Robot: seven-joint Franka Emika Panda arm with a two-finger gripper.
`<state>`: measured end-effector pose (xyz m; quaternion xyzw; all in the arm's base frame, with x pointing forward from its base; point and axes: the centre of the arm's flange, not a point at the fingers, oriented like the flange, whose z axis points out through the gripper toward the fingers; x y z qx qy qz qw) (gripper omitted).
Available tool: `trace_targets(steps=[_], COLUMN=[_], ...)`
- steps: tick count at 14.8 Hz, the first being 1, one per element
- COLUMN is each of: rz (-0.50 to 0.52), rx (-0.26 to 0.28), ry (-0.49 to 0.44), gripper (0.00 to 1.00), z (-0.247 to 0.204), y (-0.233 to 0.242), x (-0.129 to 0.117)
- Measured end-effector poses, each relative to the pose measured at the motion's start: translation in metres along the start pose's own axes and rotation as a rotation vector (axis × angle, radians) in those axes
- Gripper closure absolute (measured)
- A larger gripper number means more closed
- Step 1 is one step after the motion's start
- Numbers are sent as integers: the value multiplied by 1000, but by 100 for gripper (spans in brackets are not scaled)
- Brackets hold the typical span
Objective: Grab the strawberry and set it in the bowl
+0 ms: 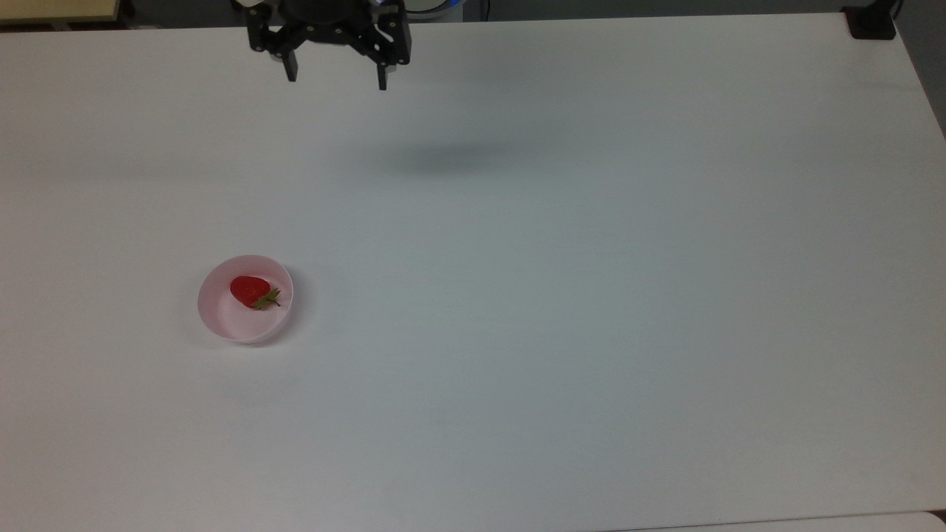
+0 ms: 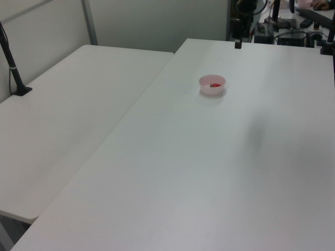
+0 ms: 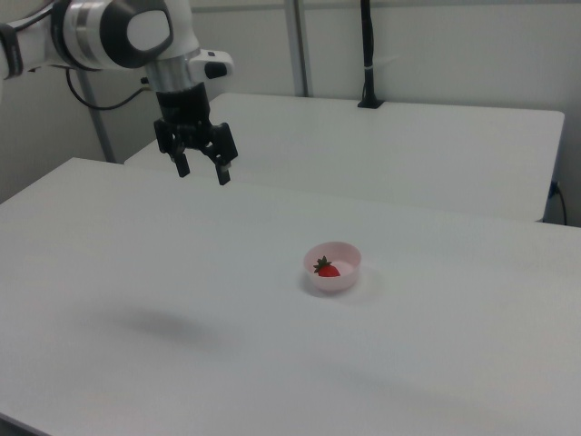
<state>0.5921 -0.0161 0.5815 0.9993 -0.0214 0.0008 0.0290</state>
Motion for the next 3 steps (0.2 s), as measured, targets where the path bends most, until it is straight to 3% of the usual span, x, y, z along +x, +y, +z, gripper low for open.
trace_targets(steps=[3], rz=[52], rx=[0], ry=[3], gripper=[0], z=[-3], y=[-15], x=[-3])
